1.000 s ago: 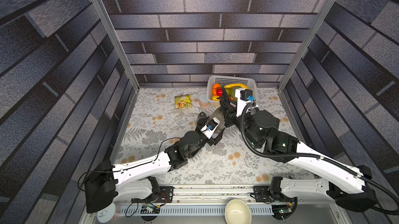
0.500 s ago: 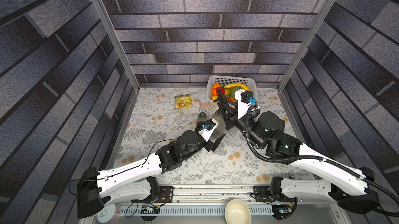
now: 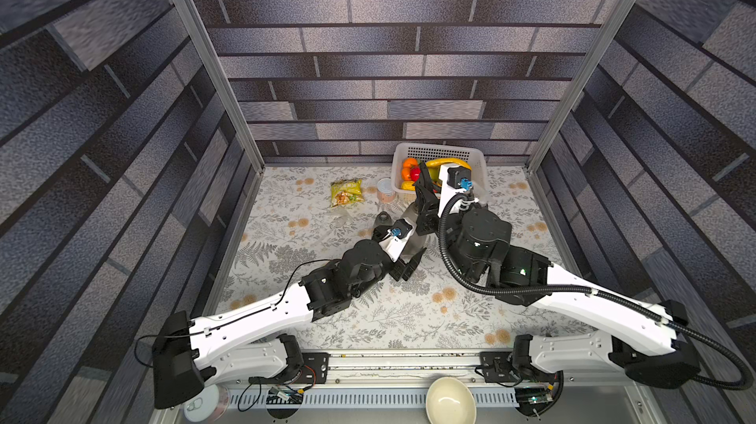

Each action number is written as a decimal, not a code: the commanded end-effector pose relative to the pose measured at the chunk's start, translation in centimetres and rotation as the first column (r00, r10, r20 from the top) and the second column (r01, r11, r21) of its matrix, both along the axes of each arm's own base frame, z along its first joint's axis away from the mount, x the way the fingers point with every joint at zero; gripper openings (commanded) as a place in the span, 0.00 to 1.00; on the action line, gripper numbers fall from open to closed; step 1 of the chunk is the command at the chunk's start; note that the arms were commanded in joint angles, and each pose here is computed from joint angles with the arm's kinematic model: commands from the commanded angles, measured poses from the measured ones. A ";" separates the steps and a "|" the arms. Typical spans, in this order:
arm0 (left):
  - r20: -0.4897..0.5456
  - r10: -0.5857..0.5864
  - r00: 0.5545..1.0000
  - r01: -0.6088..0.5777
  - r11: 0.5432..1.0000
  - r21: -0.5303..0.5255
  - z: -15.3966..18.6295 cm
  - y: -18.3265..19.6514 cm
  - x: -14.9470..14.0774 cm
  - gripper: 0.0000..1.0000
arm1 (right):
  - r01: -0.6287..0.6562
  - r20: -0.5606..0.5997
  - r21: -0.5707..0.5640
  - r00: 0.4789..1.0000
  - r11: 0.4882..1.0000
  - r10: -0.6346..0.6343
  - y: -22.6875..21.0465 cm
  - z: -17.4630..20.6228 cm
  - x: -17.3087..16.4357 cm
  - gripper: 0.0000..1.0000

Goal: Attach spray nozzles to spray bottles
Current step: Screw the spray nozzle on the spray bottle.

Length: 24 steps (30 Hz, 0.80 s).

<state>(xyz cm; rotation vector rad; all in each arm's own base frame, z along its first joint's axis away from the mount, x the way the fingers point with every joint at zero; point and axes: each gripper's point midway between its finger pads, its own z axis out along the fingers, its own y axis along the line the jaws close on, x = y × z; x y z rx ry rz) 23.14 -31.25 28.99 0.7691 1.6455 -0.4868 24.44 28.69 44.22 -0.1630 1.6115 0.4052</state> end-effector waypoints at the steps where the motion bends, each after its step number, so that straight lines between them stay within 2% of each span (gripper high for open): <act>1: 0.138 0.118 0.983 -0.069 0.946 -0.318 11.3 1.6 1.2 0.66 | 0.103 -0.068 -0.294 0.989 0.950 -0.129 -0.7 -6.2 0.4 0.25; 4: 0.142 0.136 0.980 -0.087 0.949 -0.304 11.0 1.6 1.5 0.66 | 0.108 -0.073 -0.295 0.988 0.949 -0.135 -0.2 -6.2 0.6 0.27; 8: 0.150 0.127 0.980 -0.082 0.958 -0.277 9.9 1.4 1.5 0.66 | 0.056 -0.095 -0.266 0.992 0.962 -0.084 0.5 -5.4 0.3 0.34; 15: 0.148 0.071 0.986 -0.041 0.979 -0.198 6.7 1.0 0.9 0.66 | -0.047 -0.111 -0.219 0.994 0.975 0.023 -0.1 -3.1 -1.1 0.51; 24: 0.131 0.053 0.990 -0.029 0.984 -0.178 5.2 0.9 0.7 0.67 | -0.123 -0.112 -0.194 0.988 0.973 0.102 -0.7 -1.2 -2.3 0.57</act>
